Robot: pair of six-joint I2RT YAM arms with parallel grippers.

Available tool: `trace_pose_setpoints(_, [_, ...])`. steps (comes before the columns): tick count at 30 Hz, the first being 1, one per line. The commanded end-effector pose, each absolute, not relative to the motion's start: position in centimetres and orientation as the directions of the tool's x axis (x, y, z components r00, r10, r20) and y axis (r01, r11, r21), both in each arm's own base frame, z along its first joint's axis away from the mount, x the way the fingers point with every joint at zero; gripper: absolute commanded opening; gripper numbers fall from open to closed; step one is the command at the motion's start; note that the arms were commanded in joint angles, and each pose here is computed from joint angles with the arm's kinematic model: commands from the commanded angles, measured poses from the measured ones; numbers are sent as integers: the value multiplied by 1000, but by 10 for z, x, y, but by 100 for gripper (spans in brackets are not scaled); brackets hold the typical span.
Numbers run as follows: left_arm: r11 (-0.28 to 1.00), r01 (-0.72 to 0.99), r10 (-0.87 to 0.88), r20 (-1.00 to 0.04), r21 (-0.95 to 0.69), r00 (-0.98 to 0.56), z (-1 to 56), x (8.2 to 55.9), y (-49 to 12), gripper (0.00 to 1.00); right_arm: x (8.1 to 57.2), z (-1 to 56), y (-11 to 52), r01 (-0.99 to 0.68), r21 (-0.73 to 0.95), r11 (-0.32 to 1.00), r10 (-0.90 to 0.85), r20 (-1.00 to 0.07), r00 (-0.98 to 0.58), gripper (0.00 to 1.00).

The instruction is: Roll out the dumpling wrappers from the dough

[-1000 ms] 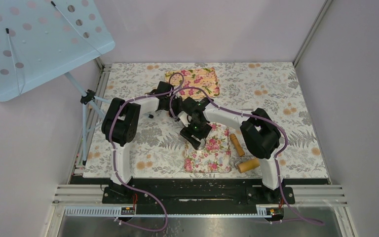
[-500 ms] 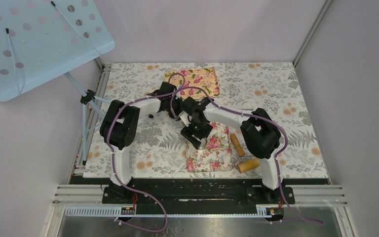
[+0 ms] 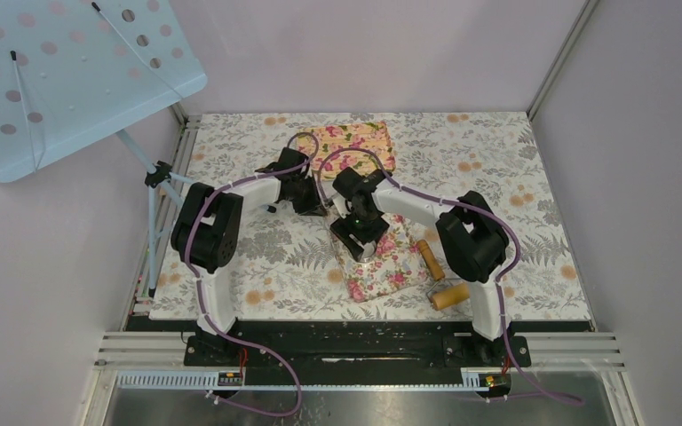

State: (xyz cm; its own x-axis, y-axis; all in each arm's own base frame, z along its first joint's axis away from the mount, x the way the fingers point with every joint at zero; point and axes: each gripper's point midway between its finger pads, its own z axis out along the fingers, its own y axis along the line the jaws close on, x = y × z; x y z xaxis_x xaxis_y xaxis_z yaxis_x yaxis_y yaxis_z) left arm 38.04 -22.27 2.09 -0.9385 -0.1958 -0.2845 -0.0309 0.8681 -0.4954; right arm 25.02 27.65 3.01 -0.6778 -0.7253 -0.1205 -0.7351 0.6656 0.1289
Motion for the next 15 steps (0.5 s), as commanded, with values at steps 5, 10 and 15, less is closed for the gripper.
trace_pose_setpoints(5, [925, -199, -300, -302, -323, -905, -11, 384, -158, 0, 258, 12, 231, -641, 53, 766, -641, -18, -767, 12])
trace_pose_setpoints(10, [922, -198, -302, -301, -333, -904, -11, 384, -158, 0, 265, 9, 224, -613, 42, 789, -613, -14, -790, 12])
trace_pose_setpoints(15, [922, -196, -302, -306, -333, -903, -10, 384, -157, 0, 275, 9, 213, -583, 20, 812, -583, -18, -812, 12])
